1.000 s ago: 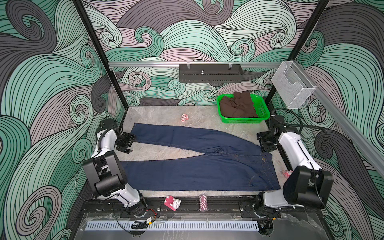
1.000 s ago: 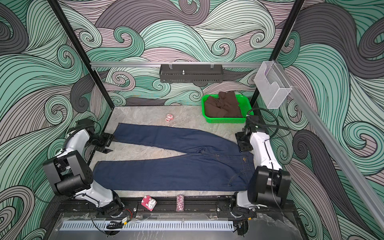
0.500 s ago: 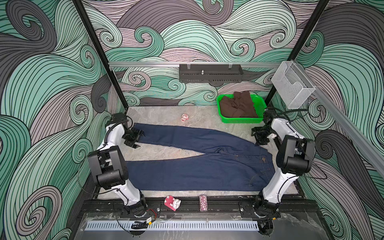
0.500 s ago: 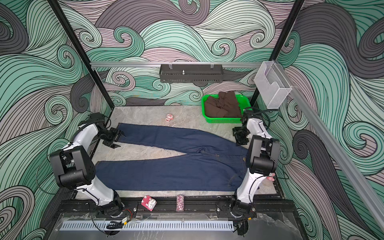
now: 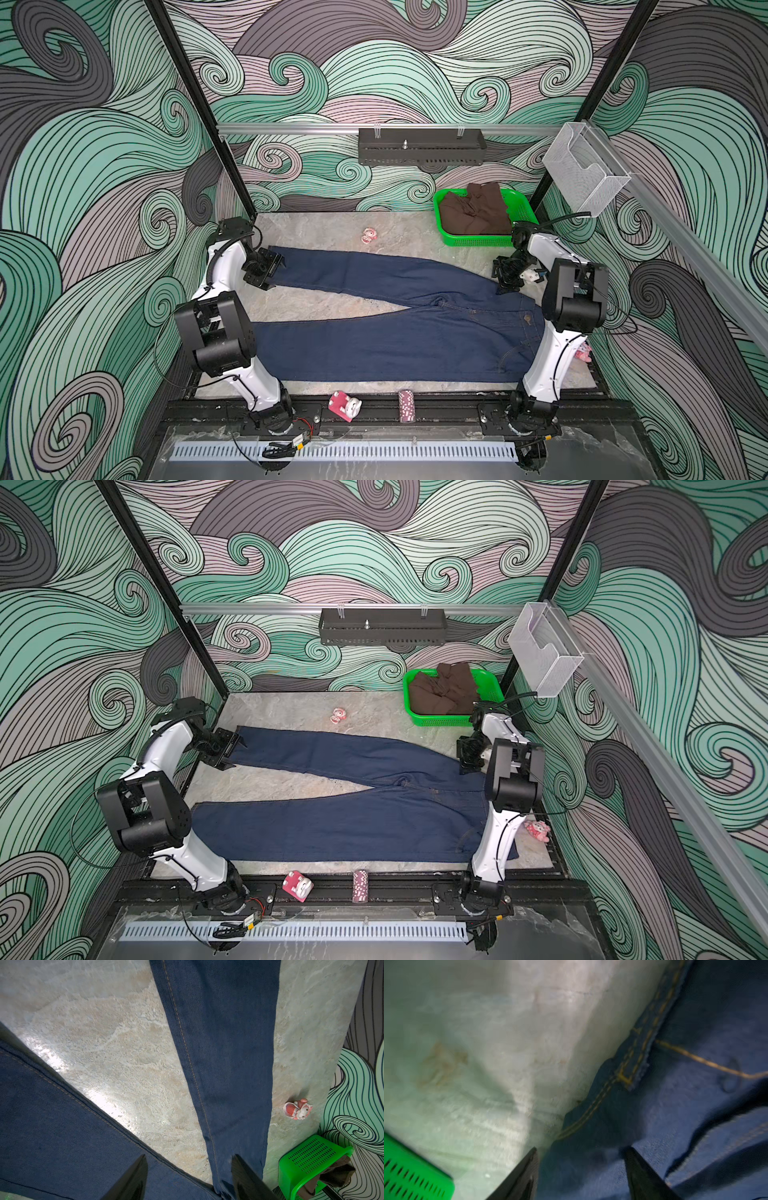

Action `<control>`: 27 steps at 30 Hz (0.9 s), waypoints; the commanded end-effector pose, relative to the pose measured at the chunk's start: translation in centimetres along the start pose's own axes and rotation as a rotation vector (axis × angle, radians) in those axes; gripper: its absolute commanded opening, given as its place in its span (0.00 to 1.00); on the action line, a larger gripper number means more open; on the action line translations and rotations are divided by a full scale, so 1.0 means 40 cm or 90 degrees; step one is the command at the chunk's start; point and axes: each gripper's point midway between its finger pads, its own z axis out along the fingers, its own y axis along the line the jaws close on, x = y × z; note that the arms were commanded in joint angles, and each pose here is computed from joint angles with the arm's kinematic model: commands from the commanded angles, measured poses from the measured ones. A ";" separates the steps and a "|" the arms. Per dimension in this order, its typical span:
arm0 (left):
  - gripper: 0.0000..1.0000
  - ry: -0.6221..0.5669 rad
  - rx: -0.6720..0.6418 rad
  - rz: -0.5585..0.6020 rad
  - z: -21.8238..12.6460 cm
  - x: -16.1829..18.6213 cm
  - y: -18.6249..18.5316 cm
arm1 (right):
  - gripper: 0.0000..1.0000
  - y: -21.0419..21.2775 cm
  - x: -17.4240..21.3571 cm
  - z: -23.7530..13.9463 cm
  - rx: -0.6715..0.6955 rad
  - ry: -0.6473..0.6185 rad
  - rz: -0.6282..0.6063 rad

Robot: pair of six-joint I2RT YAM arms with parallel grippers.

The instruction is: Fold and stack the trousers

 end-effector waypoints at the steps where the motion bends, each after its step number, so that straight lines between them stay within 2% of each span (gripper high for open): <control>1: 0.67 -0.018 -0.021 0.025 -0.036 0.003 0.005 | 0.52 -0.011 0.010 0.010 0.023 0.004 0.025; 3: 0.67 -0.023 -0.023 0.031 -0.044 0.004 0.007 | 0.36 -0.007 0.012 0.001 0.017 -0.006 0.021; 5: 0.67 -0.026 -0.022 0.036 -0.050 0.004 0.006 | 0.14 0.009 0.016 -0.024 -0.002 -0.016 0.002; 7: 0.67 -0.028 -0.021 0.040 -0.056 0.005 0.005 | 0.00 0.025 0.030 -0.058 -0.028 -0.015 -0.017; 12: 0.67 -0.025 -0.024 0.048 -0.059 0.008 0.011 | 0.00 -0.003 0.088 -0.170 -0.092 -0.044 -0.069; 16: 0.67 -0.026 -0.034 0.047 -0.056 0.003 0.029 | 0.00 -0.106 0.158 -0.206 -0.112 -0.070 -0.107; 19: 0.67 -0.022 -0.034 0.044 -0.056 -0.007 0.036 | 0.00 -0.215 0.193 -0.186 -0.121 -0.084 -0.097; 25: 0.67 -0.017 -0.031 0.043 -0.054 -0.022 0.051 | 0.00 -0.452 0.201 -0.070 -0.108 -0.132 -0.077; 27: 0.67 -0.007 -0.033 0.038 -0.045 -0.022 0.057 | 0.04 -0.525 0.200 -0.031 -0.094 -0.138 -0.073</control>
